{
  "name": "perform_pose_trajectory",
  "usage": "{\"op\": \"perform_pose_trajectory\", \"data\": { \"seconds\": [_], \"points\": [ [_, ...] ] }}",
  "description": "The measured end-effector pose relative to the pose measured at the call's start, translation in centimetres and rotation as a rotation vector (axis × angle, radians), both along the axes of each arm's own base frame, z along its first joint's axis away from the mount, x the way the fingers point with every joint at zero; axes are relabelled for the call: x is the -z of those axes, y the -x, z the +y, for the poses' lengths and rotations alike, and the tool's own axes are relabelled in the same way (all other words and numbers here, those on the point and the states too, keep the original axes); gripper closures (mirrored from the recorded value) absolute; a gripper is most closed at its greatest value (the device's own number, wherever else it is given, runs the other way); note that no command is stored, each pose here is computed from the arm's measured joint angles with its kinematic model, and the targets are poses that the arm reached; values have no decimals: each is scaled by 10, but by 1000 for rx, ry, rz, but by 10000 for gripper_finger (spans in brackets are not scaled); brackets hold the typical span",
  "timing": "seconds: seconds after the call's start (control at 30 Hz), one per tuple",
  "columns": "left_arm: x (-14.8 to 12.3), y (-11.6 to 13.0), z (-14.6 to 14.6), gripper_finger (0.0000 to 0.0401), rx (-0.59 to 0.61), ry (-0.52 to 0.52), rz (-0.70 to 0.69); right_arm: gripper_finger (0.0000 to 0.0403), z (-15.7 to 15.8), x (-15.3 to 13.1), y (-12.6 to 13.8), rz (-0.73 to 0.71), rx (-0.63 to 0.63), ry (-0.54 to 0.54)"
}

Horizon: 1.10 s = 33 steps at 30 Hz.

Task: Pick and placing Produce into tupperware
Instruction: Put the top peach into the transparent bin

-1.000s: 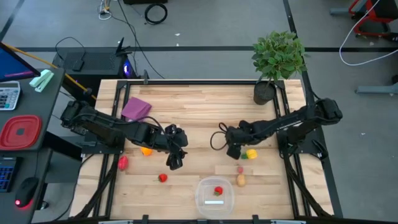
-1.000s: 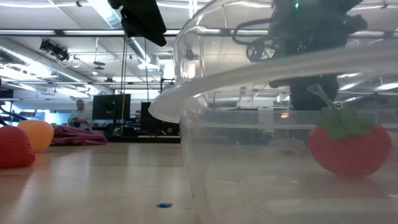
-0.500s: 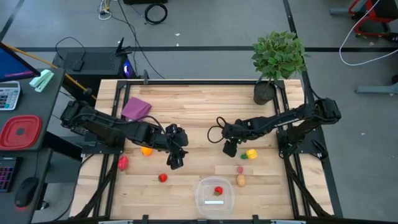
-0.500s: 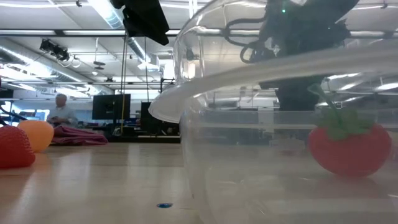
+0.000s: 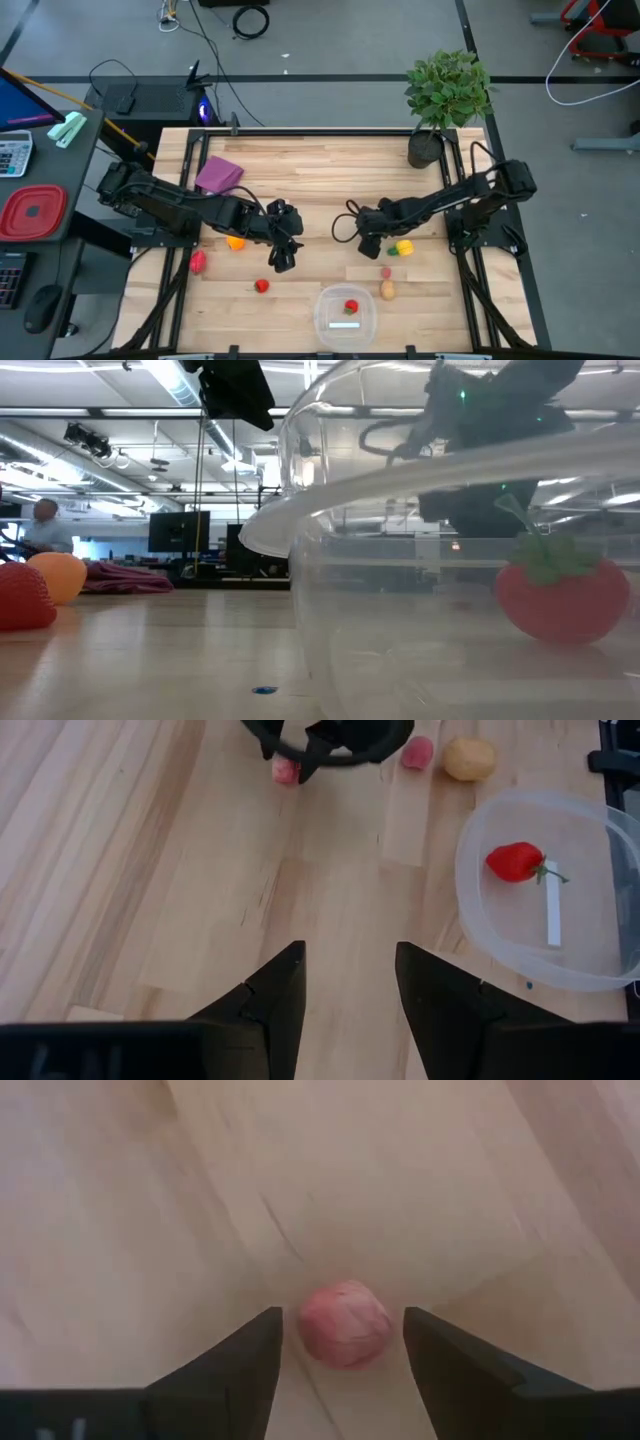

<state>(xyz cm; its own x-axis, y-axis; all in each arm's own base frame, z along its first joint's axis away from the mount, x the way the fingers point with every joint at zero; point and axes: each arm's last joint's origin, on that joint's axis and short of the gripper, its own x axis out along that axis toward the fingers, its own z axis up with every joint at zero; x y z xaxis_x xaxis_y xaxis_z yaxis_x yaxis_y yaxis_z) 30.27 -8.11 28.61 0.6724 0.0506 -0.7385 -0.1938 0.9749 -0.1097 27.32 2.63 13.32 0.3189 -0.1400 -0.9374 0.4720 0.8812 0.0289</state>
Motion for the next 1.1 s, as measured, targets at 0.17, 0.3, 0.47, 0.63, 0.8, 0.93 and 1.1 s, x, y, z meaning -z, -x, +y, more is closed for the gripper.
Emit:
{"op": "perform_pose_trajectory", "data": {
  "seconds": [0.17, 0.3, 0.47, 0.63, 0.8, 0.93, 1.1],
  "points": [
    [0, 0, 0, 239, 0, 0, 0, 183, 0, 4, -1, 10, 2, 4],
    [0, 0, 0, 239, 1, -1, 1, 192, 0, 4, -1, 10, 2, 3],
    [0, 0, 0, 239, 1, -1, 0, 244, 0, 4, -1, 8, 6, -2],
    [0, 0, 0, 239, 1, -1, 1, 314, 1, 4, -1, 10, 2, 2],
    [0, 0, 0, 239, 1, -1, 1, 350, 7, -3, 1, -16, -27, 35],
    [0, 0, 0, 239, 1, -2, 2, 345, 24, -24, 0, -97, -69, 6],
    [0, 0, 0, 239, 1, -2, 2, 338, 62, -66, 5, -261, -139, -72]
  ]
}}
